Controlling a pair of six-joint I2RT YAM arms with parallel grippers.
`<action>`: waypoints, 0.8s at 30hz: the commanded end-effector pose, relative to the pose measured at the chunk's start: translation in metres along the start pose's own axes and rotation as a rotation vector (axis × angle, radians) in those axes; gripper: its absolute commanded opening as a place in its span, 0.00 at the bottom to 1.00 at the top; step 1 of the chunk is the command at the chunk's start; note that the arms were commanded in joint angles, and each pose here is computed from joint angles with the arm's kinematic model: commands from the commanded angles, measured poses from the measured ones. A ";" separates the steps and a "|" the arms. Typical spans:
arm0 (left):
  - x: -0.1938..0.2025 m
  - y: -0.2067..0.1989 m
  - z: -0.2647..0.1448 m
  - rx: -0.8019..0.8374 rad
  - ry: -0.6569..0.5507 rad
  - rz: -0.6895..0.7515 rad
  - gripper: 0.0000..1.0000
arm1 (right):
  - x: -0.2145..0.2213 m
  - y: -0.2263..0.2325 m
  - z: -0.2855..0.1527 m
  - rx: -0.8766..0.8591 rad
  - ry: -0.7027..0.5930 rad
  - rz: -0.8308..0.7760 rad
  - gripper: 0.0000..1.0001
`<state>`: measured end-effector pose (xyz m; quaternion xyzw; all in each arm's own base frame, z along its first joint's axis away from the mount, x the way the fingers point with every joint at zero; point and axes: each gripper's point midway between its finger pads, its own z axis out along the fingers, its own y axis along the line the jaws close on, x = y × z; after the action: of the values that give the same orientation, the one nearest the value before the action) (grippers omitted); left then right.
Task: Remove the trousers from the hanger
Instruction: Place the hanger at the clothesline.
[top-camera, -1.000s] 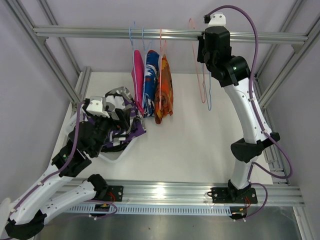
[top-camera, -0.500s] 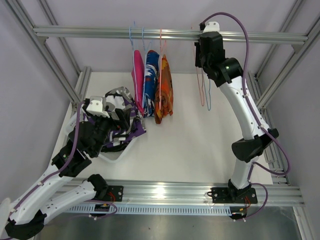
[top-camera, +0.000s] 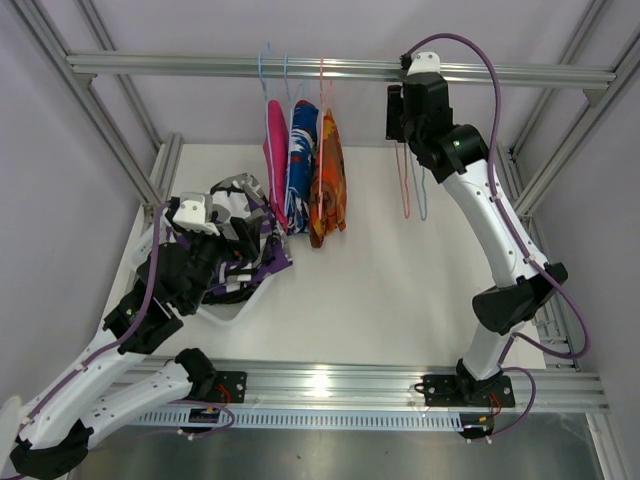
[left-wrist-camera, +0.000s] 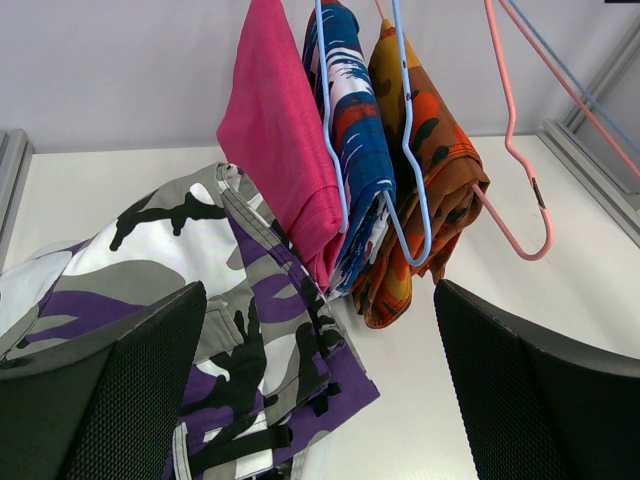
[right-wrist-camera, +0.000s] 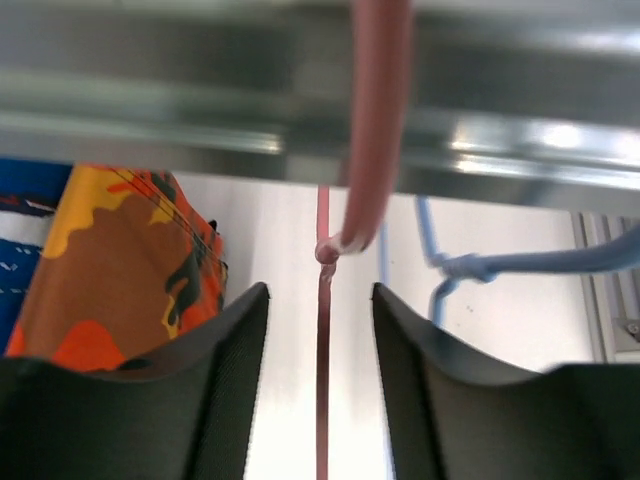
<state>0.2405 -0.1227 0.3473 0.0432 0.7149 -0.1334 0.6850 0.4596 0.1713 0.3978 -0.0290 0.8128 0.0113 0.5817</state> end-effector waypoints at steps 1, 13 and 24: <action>-0.007 -0.003 -0.001 0.024 -0.023 0.005 0.99 | -0.015 -0.005 -0.019 -0.016 -0.047 0.029 0.52; -0.005 -0.004 0.001 0.023 -0.018 0.011 0.99 | -0.007 -0.002 -0.082 -0.069 -0.072 0.043 0.71; -0.001 -0.002 0.003 0.011 -0.010 0.030 0.99 | -0.016 0.007 -0.180 -0.146 -0.200 0.041 0.73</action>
<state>0.2419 -0.1236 0.3442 0.0520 0.7171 -0.1259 0.6835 0.3124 0.1841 0.4400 -0.0787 0.7764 0.0743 0.6209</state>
